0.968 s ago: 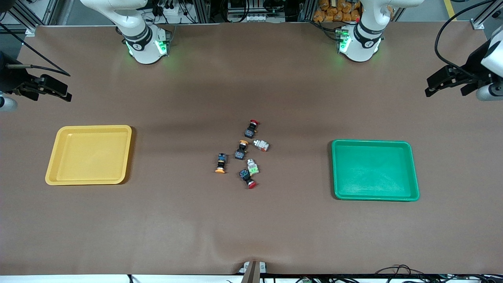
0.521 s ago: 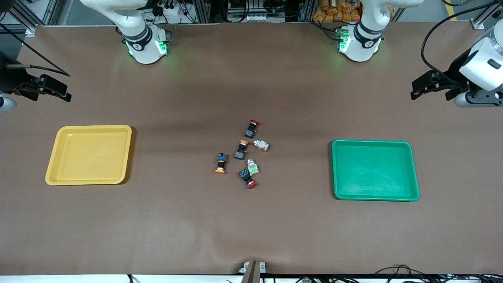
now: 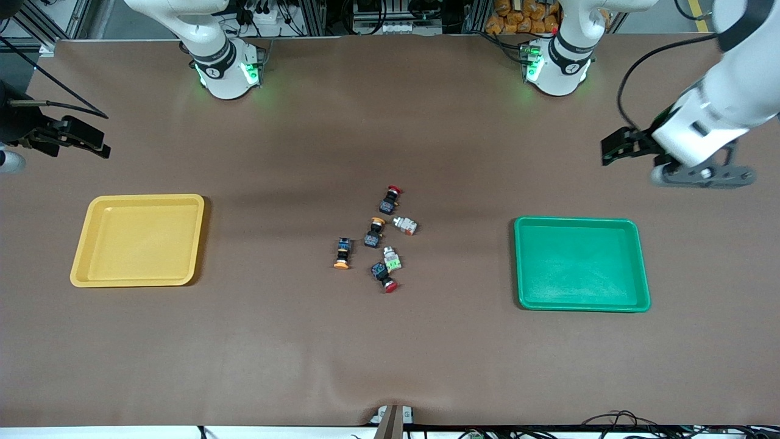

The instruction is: Place green and yellow buttons in trays

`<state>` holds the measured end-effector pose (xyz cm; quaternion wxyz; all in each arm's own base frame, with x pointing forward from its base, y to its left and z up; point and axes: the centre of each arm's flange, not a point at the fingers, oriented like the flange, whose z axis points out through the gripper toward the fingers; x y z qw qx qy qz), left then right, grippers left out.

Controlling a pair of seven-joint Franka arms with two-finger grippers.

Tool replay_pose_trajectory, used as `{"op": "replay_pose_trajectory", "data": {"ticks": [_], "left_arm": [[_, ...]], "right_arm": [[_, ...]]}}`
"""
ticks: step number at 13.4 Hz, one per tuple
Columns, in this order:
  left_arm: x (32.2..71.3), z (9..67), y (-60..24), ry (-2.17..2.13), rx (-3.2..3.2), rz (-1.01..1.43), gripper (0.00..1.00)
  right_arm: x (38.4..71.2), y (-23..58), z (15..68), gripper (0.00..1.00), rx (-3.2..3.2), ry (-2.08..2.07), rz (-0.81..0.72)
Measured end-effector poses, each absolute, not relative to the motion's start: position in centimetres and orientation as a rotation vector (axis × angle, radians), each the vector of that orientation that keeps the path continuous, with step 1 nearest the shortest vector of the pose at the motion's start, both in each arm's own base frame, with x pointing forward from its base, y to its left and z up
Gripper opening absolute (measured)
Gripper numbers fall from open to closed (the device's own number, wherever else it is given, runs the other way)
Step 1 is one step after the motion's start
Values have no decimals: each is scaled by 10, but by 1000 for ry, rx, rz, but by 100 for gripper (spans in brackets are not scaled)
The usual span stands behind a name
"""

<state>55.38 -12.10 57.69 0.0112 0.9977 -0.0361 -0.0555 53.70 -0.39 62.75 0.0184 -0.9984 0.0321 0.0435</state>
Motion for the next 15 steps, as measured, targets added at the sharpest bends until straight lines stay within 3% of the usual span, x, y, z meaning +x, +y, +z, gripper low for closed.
{"op": "replay_pose_trajectory", "data": {"ticks": [3,7,12,15], "left_arm": [[564,551,-144,-87,3115,-174,100],[563,506,-199,82,3110,-139,100],[559,444,-265,419,3068,-143,100],[558,410,-302,605,3020,-129,100]], "right_arm": [[538,-5,625,100,-3100,103,149],[544,-9,597,100,-3112,112,297],[591,12,533,100,-3107,56,406],[604,37,524,100,-3059,29,385]]}}
